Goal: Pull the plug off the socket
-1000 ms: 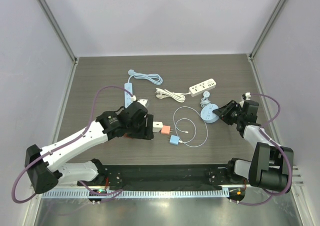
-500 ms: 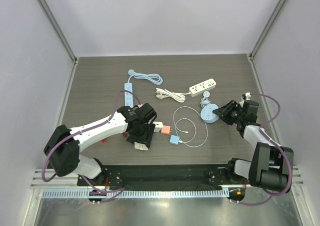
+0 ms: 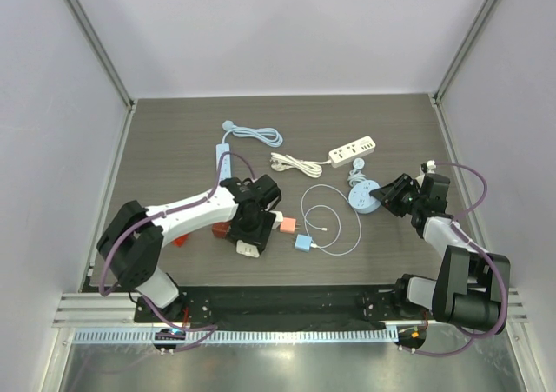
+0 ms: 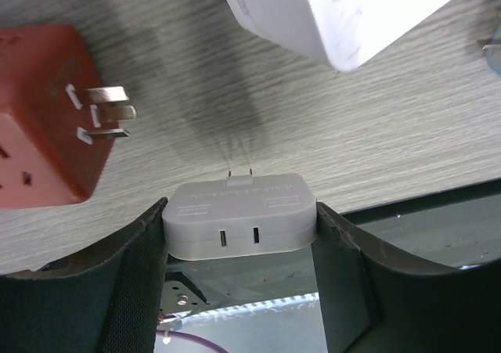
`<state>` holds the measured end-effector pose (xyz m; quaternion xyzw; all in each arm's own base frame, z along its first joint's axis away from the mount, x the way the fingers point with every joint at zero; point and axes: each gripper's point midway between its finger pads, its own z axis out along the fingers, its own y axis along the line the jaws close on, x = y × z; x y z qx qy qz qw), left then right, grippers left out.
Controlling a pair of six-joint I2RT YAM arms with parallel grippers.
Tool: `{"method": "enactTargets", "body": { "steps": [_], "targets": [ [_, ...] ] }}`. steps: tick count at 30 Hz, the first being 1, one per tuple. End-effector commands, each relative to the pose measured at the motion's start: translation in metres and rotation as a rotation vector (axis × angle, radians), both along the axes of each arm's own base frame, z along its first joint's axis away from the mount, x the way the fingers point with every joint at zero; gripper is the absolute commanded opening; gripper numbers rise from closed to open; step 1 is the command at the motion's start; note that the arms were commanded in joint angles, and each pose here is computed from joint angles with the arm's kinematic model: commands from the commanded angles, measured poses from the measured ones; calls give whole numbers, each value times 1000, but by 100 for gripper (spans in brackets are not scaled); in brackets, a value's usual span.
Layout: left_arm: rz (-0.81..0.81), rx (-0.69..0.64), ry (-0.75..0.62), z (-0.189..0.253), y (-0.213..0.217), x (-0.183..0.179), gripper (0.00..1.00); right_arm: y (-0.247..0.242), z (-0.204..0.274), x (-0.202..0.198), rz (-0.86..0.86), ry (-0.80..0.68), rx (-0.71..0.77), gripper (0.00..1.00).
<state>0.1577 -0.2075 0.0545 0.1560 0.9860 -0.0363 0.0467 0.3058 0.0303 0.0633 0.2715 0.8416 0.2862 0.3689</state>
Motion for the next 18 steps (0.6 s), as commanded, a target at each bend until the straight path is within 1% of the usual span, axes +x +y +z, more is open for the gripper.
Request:
{"method": "enactTargets", "body": {
  "steps": [1,2,6,10,12,16,18],
  "targets": [
    [5,-35,-103,21,-6,21,63,-20,-43,-25,-73,179,-96,1],
    [8,-46,-120,26,-8,23,74,-20,-43,-25,-73,177,-96,1],
    [31,-96,-201,48,-7,29,99,-20,-43,-25,-72,177,-97,1],
    [67,-151,-261,69,-6,31,100,-20,-43,-25,-75,179,-98,1],
    [73,-225,-303,84,-11,30,100,-21,-44,-26,-77,179,-98,1],
    [91,-408,-352,109,-26,23,100,-21,-41,-26,-79,170,-103,1],
    [117,-554,-406,132,-40,24,100,-22,-38,-26,-83,155,-110,1]
  ]
}}
